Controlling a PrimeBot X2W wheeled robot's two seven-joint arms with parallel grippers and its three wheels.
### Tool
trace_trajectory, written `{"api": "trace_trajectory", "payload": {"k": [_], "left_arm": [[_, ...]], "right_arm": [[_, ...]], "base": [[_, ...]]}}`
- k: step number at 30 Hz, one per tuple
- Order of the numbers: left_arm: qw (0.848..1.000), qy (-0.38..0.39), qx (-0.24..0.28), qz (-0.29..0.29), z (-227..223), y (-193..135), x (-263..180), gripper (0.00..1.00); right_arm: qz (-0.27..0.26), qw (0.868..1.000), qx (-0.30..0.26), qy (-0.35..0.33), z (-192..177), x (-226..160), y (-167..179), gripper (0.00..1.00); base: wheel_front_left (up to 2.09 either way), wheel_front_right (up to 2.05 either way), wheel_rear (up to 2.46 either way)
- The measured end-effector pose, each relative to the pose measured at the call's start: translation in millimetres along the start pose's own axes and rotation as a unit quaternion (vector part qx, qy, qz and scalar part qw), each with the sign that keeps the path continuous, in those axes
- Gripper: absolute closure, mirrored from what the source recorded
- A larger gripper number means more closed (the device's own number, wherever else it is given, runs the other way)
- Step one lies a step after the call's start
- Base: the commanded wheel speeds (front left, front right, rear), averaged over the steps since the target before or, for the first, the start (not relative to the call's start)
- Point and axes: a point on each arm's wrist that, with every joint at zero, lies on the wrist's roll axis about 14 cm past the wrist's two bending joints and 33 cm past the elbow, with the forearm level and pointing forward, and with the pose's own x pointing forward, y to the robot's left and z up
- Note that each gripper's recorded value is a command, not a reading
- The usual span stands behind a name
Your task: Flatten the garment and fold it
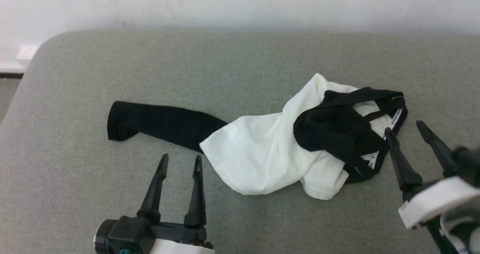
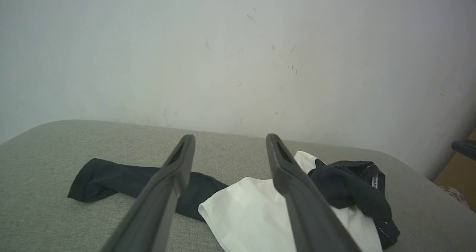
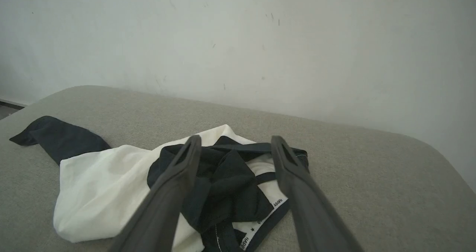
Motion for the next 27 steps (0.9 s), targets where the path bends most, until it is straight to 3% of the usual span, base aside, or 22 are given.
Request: {"api": "trace_trajectory", "payload": {"k": [5,10,18,19,20,21,22,27], "left_arm": [[1.000,0.013,-0.003,0.000,-13.0,-2.6,7.6,0.00],[1.000,0.023,-0.011,0.009,-23.7,-0.7,13.3,0.00],[0.999,0.035,-0.006,0.030,-33.7,11.3,15.6,0.00],[0.999,0.036,-0.006,0.033,-34.5,13.2,15.7,0.00],[0.999,0.037,-0.006,0.036,-35.5,14.9,15.4,0.00],[0.998,0.039,-0.005,0.039,-36.6,16.6,15.2,0.00],[0.998,0.040,-0.005,0.041,-37.4,18.0,14.9,0.00],[0.998,0.042,-0.002,0.045,-39.2,21.1,14.3,0.00]], "right_arm": [[0.051,0.994,-0.010,0.093,-35.3,27.9,3.9,0.00],[0.098,0.978,-0.009,0.185,-80.3,40.6,19.1,0.00],[0.152,0.956,-0.011,0.252,-125.1,50.8,45.3,0.00],[0.156,0.953,-0.011,0.258,-130.1,51.4,47.5,0.05],[0.158,0.951,-0.011,0.264,-134.7,51.7,49.2,0.54],[0.160,0.950,-0.010,0.270,-139.1,52.2,50.6,0.73],[0.162,0.948,-0.010,0.273,-141.7,53.3,51.7,1.00],[0.162,0.960,-0.010,0.227,-122.9,69.4,54.7,1.00]], "base": [[0.00,0.00,0.00],[0.00,0.00,0.00],[0.00,0.00,0.00],[0.00,0.00,0.00],[0.00,0.00,0.00],[0.00,0.00,0.00],[0.00,0.00,0.00],[0.00,0.00,0.00]]}}
